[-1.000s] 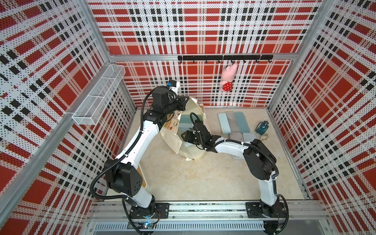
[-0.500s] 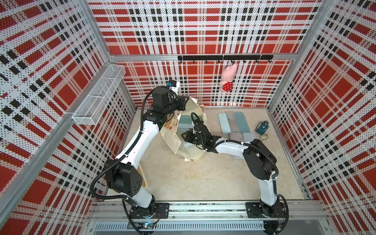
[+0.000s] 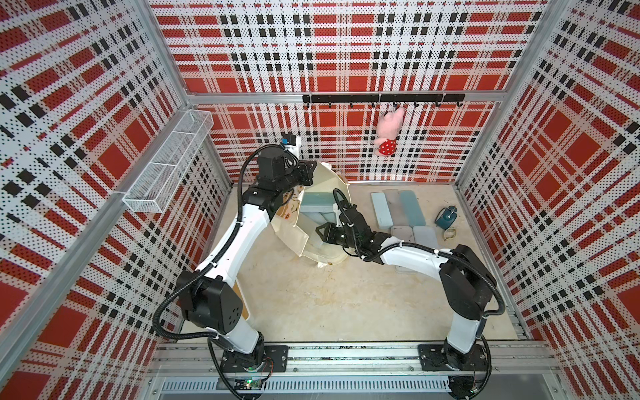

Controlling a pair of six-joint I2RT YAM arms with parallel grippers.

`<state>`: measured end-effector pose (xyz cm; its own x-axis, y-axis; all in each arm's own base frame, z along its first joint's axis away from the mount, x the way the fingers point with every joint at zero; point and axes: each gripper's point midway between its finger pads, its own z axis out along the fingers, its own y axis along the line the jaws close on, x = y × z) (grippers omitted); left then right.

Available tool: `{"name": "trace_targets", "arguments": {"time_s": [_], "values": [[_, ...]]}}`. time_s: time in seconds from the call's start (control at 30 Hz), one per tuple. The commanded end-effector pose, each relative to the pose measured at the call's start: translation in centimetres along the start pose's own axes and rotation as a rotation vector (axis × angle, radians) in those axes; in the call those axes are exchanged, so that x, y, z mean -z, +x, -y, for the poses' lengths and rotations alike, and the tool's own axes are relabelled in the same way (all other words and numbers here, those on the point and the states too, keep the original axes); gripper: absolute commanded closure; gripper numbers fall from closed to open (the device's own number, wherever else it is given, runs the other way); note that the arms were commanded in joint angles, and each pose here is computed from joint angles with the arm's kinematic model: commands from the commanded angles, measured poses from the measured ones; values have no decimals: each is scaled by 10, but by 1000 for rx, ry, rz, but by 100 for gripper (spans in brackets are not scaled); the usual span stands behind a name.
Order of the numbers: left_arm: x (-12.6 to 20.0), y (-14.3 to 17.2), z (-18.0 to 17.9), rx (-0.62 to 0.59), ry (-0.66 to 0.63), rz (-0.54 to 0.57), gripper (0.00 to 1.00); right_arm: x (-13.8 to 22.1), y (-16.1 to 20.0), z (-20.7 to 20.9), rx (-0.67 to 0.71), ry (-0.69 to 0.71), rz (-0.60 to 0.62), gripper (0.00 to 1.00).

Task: Take out the pencil case from the canvas bag
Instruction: Pick up the pencil case from the canvas bag, then place the pencil case at the center of the board.

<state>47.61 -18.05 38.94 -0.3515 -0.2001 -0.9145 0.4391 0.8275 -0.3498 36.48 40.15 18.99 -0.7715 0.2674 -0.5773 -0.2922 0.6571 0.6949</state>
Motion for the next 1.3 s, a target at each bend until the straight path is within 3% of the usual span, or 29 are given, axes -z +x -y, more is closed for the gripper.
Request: {"name": "trace_targets", "arguments": {"time_s": [0.0, 0.87, 1.1, 1.27], "values": [[12, -45, 7, -55, -7, 130, 100, 32, -30, -22, 37, -33, 104, 71], [31, -78, -96, 21, -351, 204, 100, 163, -38, -16, 135, -96, 332, 77], [44, -91, -112, 44, -396, 237, 100, 197, -35, 20, 51, -8, 432, 78], [47, -92, -108, 53, -382, 238, 100, 212, -23, 79, -97, 192, 496, 79]]}}
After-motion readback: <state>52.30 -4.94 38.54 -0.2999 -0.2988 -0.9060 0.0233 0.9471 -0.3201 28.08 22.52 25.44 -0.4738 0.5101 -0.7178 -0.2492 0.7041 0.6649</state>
